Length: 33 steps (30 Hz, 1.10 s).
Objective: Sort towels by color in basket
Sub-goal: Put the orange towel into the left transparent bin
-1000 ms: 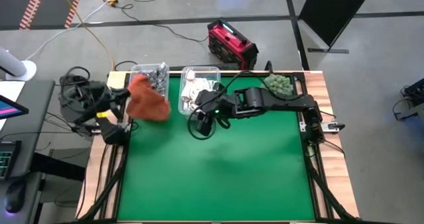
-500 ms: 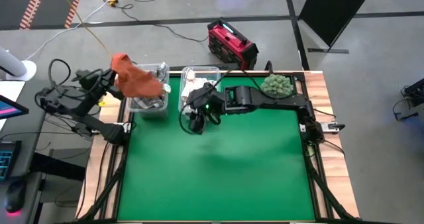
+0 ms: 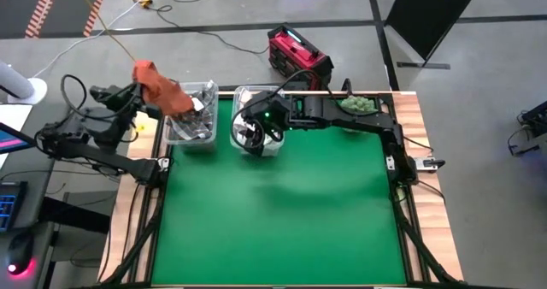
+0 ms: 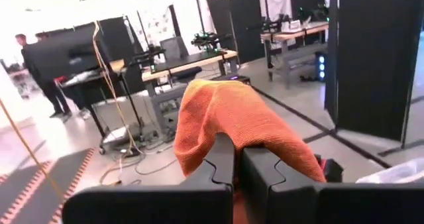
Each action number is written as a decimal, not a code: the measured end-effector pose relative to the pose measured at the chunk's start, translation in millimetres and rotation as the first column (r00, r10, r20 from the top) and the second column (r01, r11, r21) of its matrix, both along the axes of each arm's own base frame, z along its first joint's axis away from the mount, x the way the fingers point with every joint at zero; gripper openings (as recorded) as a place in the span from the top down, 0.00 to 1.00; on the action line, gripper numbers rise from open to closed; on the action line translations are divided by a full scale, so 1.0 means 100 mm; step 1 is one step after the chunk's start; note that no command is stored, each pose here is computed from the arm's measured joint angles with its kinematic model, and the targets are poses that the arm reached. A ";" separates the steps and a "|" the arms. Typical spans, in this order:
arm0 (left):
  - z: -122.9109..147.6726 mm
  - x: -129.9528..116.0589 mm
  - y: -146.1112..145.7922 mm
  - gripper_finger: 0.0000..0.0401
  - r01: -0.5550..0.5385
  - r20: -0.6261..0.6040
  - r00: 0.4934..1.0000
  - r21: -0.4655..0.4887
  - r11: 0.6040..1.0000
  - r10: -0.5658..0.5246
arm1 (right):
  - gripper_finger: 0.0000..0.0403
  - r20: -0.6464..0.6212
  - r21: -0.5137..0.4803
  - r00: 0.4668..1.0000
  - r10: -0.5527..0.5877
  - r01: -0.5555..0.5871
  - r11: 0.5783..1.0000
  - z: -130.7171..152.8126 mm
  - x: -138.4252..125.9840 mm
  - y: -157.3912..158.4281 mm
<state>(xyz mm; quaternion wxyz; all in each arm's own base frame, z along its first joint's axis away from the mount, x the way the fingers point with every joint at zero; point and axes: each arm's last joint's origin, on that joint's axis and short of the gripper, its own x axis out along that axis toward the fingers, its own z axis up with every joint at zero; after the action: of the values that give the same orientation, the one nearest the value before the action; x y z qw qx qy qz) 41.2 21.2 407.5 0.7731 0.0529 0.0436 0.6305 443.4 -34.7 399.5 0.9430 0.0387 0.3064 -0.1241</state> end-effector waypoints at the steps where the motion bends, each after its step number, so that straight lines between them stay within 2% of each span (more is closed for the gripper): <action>1: 0.00 0.02 0.00 1.00 0.000 -0.016 1.000 0.003 1.000 0.000 | 0.46 0.002 -0.004 1.000 0.005 -0.005 1.000 0.00 0.00 0.00; 5: -0.12 0.16 -0.02 1.00 0.067 -0.053 0.996 -0.015 0.998 -0.068 | 0.46 0.019 -0.010 1.000 0.005 -0.005 1.000 0.02 0.01 -0.04; 8: -0.33 0.28 -0.02 1.00 0.089 -0.066 0.994 -0.052 0.995 -0.093 | 0.46 0.019 -0.010 1.000 0.000 0.000 1.000 0.02 0.01 -0.06; 12: -0.68 0.42 0.00 1.00 0.150 -0.089 0.982 -0.160 0.976 -0.166 | 0.46 0.021 0.004 1.000 0.019 -0.020 1.000 0.02 0.01 -0.06; 16: -1.00 0.50 0.06 1.00 0.180 -0.127 0.965 -0.311 0.933 -0.228 | 0.46 0.021 0.009 0.999 0.031 -0.031 0.999 0.02 0.01 -0.03; 22: -1.26 0.50 0.22 1.00 0.105 -0.073 0.984 -0.483 0.869 -0.160 | 0.46 0.022 0.019 0.999 0.049 -0.049 0.999 0.02 0.01 -0.01; 28: -1.39 0.48 0.38 1.00 0.071 -0.021 0.994 -0.632 0.772 -0.109 | 0.46 0.023 0.014 0.996 0.086 -0.086 0.996 0.02 0.02 0.00; 30: -1.42 0.48 0.44 0.99 0.057 -0.009 0.996 -0.666 0.744 -0.085 | 0.46 0.027 0.011 0.993 0.117 -0.117 0.993 0.02 0.02 0.01; 33: -1.45 0.49 0.52 0.93 0.011 -0.038 0.998 -0.691 0.723 -0.052 | 0.46 0.029 0.009 0.992 0.126 -0.126 0.992 0.03 0.02 0.01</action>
<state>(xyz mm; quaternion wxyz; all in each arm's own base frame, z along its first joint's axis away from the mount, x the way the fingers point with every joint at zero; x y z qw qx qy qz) 90.4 73.5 262.1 0.7465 -0.2206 0.2949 0.5542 445.4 -33.4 402.2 0.9530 0.0261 0.2953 -0.0620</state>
